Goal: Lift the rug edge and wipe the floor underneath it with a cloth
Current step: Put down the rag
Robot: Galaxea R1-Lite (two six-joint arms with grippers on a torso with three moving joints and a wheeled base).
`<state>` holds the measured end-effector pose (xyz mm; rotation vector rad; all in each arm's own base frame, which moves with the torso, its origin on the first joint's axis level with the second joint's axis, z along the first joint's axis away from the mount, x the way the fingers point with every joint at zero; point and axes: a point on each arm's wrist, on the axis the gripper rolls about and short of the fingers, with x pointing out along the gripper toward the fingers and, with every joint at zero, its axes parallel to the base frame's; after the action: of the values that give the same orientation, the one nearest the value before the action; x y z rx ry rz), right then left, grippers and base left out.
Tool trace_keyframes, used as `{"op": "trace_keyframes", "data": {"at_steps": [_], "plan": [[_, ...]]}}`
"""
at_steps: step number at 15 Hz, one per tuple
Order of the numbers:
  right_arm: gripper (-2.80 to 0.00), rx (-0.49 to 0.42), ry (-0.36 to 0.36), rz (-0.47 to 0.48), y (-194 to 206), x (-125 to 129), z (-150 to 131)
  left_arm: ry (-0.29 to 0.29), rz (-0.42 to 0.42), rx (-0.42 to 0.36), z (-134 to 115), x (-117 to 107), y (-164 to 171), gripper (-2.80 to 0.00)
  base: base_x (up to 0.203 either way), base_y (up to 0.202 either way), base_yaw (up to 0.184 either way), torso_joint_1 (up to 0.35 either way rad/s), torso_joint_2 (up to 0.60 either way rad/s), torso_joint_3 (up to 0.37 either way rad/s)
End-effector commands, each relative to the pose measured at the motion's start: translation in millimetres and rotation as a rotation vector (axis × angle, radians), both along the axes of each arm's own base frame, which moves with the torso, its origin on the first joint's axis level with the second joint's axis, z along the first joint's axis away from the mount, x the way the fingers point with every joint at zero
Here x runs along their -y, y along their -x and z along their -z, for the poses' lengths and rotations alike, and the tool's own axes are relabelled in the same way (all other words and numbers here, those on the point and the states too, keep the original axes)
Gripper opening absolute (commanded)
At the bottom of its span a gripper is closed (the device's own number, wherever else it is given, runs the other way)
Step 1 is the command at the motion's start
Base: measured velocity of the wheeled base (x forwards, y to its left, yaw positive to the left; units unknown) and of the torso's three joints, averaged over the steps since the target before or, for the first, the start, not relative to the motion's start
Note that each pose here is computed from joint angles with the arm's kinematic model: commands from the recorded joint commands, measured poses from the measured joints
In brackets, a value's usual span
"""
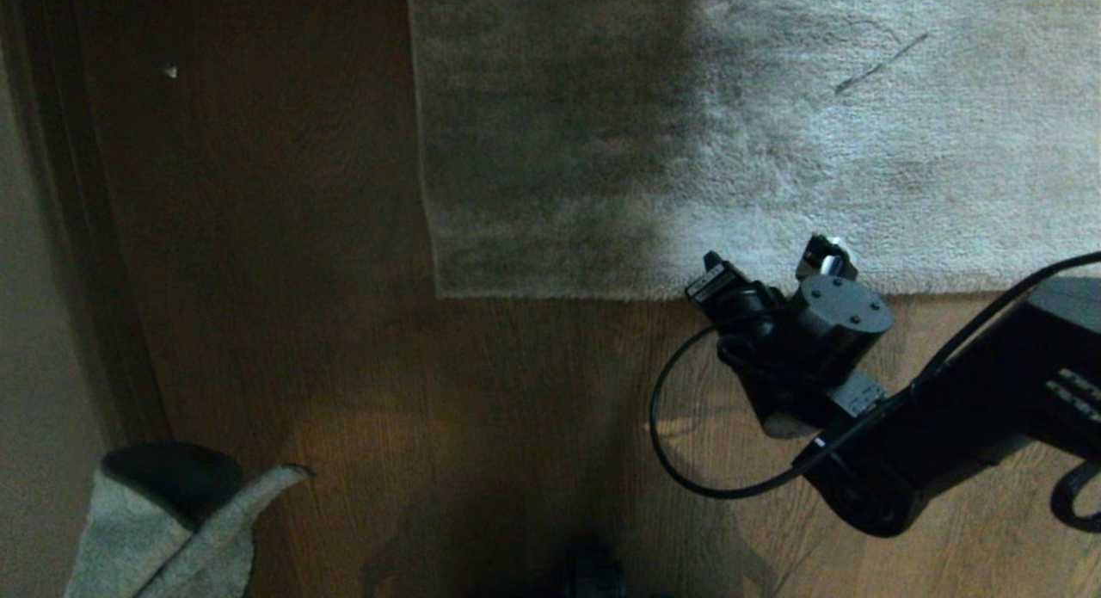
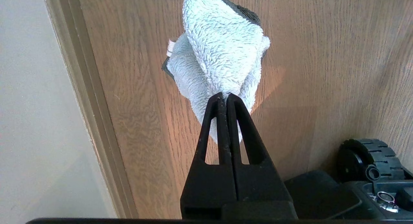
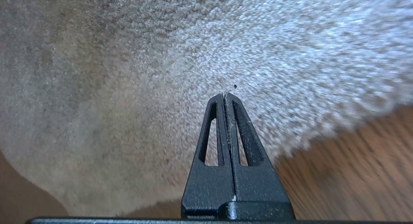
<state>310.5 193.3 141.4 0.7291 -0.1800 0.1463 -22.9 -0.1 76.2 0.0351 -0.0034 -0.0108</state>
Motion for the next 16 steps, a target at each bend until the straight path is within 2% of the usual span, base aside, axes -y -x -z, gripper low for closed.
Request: {"op": "trace_keyframes", "data": {"at_steps": [1, 6, 16], "plan": [[-2.8, 0.045, -0.034, 0.001, -10, -7, 1, 0.0, 0.0, 0.001, 0, 0, 0, -2.8, 0.0, 0.0, 0.0, 0.0, 0.0, 0.0], [-2.8, 0.095, -0.067, 0.001, -27, -19, -2, 0.0, 0.0, 0.0, 0, 0, 0, -2.8, 0.0, 0.0, 0.0, 0.0, 0.0, 0.0], [-2.8, 0.072, -0.078, -0.067, -16, -42, 7, 0.0, 0.0, 0.0, 0, 0, 0, -2.8, 0.0, 0.0, 0.0, 0.0, 0.0, 0.0]]}}
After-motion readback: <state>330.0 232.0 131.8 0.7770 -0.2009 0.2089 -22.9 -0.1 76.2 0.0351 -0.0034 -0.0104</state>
